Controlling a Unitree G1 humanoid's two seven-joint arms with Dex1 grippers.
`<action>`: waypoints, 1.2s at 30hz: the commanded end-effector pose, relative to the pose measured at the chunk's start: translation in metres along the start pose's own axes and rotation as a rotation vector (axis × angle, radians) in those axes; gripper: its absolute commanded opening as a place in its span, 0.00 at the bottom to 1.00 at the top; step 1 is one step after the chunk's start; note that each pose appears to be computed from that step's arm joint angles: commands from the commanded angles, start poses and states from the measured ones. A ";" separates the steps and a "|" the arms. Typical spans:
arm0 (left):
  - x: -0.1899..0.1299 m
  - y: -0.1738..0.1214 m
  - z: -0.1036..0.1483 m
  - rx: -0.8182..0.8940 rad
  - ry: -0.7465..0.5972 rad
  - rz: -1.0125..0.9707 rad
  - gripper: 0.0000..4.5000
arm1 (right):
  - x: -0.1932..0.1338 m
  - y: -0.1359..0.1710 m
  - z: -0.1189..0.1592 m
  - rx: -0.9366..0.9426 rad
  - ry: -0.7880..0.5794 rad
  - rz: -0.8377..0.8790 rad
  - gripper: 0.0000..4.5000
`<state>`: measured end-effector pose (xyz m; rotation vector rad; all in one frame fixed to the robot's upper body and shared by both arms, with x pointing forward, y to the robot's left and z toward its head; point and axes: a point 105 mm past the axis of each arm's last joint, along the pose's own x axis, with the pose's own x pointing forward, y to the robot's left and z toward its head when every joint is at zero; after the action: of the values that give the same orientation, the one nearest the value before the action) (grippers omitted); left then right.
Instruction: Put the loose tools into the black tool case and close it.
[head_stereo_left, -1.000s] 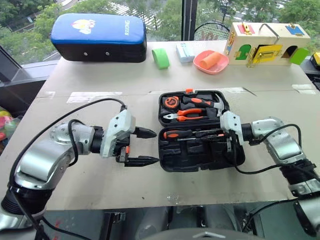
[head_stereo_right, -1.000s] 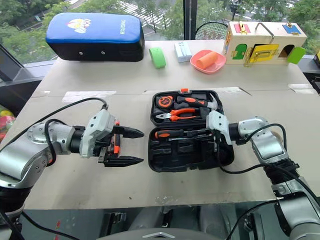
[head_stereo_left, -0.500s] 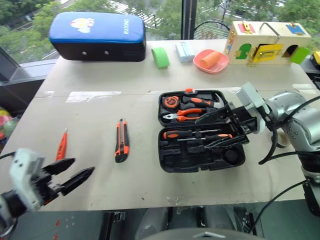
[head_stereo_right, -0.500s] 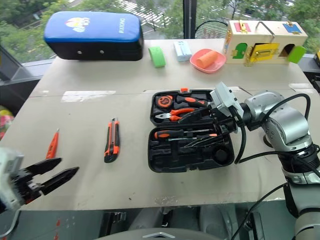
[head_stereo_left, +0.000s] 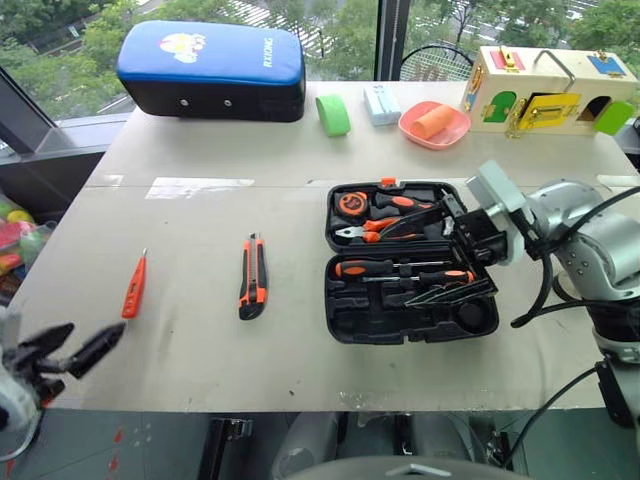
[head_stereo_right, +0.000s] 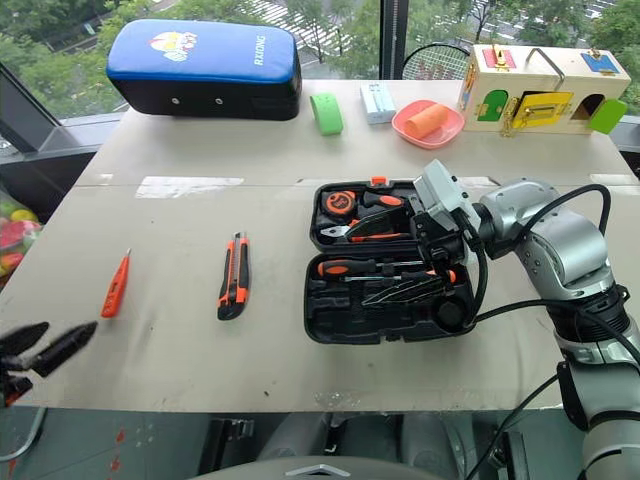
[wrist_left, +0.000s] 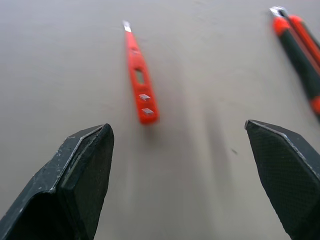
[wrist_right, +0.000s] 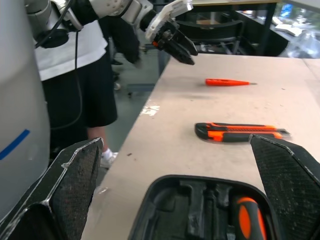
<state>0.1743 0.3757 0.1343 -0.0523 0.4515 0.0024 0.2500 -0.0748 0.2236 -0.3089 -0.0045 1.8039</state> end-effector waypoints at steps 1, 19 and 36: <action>0.019 0.012 -0.002 -0.013 0.074 0.031 1.00 | -0.002 0.004 0.010 -0.062 0.004 -0.040 0.99; 0.091 0.020 -0.004 -0.006 0.213 0.008 0.73 | 0.000 0.017 0.014 -0.078 0.013 -0.108 1.00; 0.085 -0.016 0.059 0.248 0.076 -0.214 0.12 | -0.004 0.016 0.016 -0.075 -0.012 -0.149 1.00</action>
<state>0.2671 0.3794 0.1181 0.0442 0.6083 -0.1549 0.2375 -0.0783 0.2274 -0.3329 -0.0503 1.6658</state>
